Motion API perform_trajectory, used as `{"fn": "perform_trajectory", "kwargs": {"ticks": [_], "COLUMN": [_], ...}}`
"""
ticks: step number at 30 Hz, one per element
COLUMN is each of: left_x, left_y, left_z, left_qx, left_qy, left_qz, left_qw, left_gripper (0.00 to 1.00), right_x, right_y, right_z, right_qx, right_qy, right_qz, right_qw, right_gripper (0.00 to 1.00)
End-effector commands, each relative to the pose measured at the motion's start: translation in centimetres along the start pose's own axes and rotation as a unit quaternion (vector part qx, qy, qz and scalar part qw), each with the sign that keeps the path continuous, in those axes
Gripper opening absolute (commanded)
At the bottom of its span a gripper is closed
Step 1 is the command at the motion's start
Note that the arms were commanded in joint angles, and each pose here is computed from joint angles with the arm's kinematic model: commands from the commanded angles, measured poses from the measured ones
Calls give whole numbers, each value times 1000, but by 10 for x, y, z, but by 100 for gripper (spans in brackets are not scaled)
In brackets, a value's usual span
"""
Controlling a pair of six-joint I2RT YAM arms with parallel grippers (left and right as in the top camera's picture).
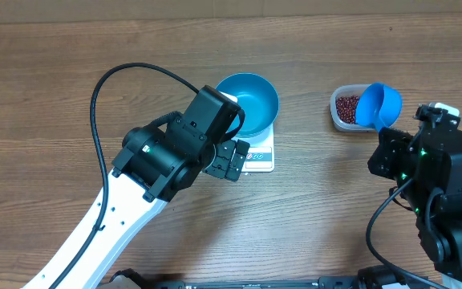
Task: Scoop item into bowl and weigh 150g on scale
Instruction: 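Move the scoop with the right gripper over the bean tub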
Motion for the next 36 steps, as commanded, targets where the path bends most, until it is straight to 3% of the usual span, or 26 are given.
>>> {"fn": "perform_trajectory", "kwargs": {"ticks": [1, 10, 19, 29, 36], "left_x": [6, 6, 6, 6, 6], "left_y": [3, 3, 3, 3, 3], "left_z": [-5, -5, -5, -5, -5], "left_qx": [-7, -7, -7, -7, -7], "left_qy": [-12, -12, -12, -12, -12], "left_qz": [-6, -6, -6, -6, -6], "left_qw": [1000, 1000, 1000, 1000, 1000], "left_gripper": [100, 99, 100, 99, 100], "right_x": [5, -53, -131, -160, -189], "right_y": [12, 52, 36, 11, 3], "right_z": [-22, -85, -72, -72, -59], "right_qx": [41, 132, 135, 136, 153], "right_qy": [-13, 85, 238, 221, 249], "right_qz": [-4, 77, 168, 287, 316], "right_qw": [999, 985, 947, 922, 903], "right_gripper": [4, 4, 4, 4, 4]}}
Point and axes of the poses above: each gripper's point midway between its finger pads, its own x axis back along the fingers, its own y axis along the line the jaws close on, z = x × y, the point moved 6 cm from there along x, back along the fingers, and after that the axes turned 8 degrees about -x, right-handed, at the moved point
